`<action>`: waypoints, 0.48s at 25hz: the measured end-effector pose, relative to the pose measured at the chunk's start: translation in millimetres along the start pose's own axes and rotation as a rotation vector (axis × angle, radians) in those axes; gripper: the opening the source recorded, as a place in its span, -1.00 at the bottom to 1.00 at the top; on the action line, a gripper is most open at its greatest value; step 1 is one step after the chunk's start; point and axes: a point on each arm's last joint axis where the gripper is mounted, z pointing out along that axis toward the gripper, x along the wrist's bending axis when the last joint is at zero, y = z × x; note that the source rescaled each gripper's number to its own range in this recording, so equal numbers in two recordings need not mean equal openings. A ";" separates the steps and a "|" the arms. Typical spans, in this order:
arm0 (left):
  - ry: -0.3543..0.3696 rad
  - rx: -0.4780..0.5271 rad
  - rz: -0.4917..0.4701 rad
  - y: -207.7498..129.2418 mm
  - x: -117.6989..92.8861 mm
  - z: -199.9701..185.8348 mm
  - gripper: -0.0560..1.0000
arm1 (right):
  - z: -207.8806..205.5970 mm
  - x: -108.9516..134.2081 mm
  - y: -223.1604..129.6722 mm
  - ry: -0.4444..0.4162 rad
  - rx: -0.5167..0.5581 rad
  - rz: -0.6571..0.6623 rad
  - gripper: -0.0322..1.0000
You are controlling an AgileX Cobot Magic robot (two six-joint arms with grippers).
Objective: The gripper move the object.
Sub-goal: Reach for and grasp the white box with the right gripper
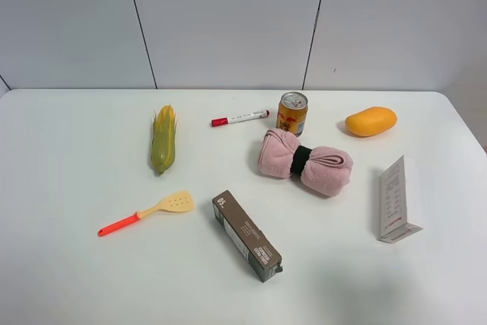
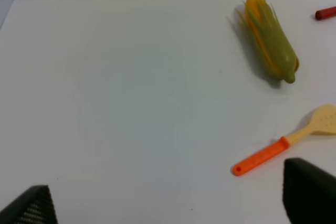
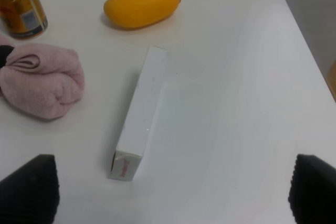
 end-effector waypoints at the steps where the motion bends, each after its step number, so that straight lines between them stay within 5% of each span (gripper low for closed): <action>1: 0.000 0.000 0.000 0.0 0.0 0.0 1.00 | 0.0 0.0 0.0 0.000 0.000 0.000 0.67; 12: 0.000 0.000 0.000 0.0 0.0 0.0 1.00 | 0.0 0.0 0.0 0.000 0.000 0.000 0.67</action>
